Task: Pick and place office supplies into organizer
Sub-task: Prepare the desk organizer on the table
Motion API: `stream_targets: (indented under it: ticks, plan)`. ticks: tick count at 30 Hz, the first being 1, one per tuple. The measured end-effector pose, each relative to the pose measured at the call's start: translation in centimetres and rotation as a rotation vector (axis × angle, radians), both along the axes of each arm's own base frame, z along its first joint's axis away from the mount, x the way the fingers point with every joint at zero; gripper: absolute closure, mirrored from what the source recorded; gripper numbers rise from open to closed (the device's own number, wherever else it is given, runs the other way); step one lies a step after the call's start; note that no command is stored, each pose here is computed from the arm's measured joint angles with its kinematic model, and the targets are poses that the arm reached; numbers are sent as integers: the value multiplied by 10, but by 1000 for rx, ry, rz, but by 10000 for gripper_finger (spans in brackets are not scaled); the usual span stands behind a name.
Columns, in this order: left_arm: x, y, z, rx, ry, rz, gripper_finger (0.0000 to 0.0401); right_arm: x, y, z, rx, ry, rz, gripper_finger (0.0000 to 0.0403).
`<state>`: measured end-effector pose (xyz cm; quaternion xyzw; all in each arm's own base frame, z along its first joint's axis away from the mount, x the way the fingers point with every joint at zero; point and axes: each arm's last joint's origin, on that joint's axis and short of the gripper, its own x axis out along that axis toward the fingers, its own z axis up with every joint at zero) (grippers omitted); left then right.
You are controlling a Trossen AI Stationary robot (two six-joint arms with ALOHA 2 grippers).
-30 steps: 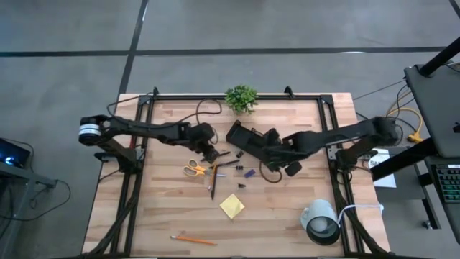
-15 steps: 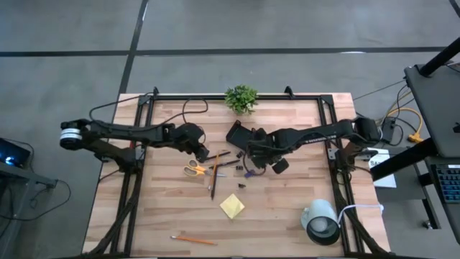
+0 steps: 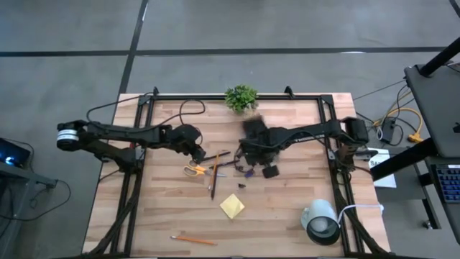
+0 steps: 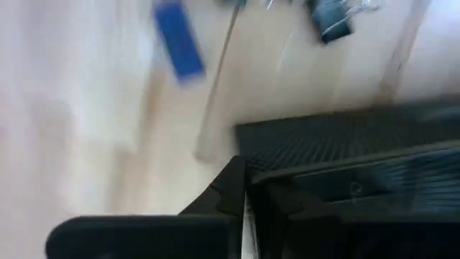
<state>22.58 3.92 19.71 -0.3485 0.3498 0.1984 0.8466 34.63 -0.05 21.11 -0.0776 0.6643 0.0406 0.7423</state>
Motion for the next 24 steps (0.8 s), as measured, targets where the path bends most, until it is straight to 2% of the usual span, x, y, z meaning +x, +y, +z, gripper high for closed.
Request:
stream_targets:
  ticks: [5, 9, 13, 17, 20, 24]
  plan:
    - [-1, 0, 4, 5, -18, -2, 304, 15, 0, 29, 194, -137, -497, 395]
    - [-1, 0, 4, 21, -19, -20, 304, 24, -4, 42, 241, -239, -871, 395]
    - [-1, 0, 4, 23, -19, -21, 304, 28, -22, 39, 168, -323, -1095, 395]
    - [-1, -1, 6, 19, -28, -26, 304, 30, -46, 25, 12, -386, -1288, 395]
    - [-2, -1, 7, 10, -34, -36, 304, 34, -65, 20, -33, -470, -1408, 395]
    - [-3, -3, 8, 4, -38, -49, 304, 36, -88, 0, -54, -483, -1638, 394]
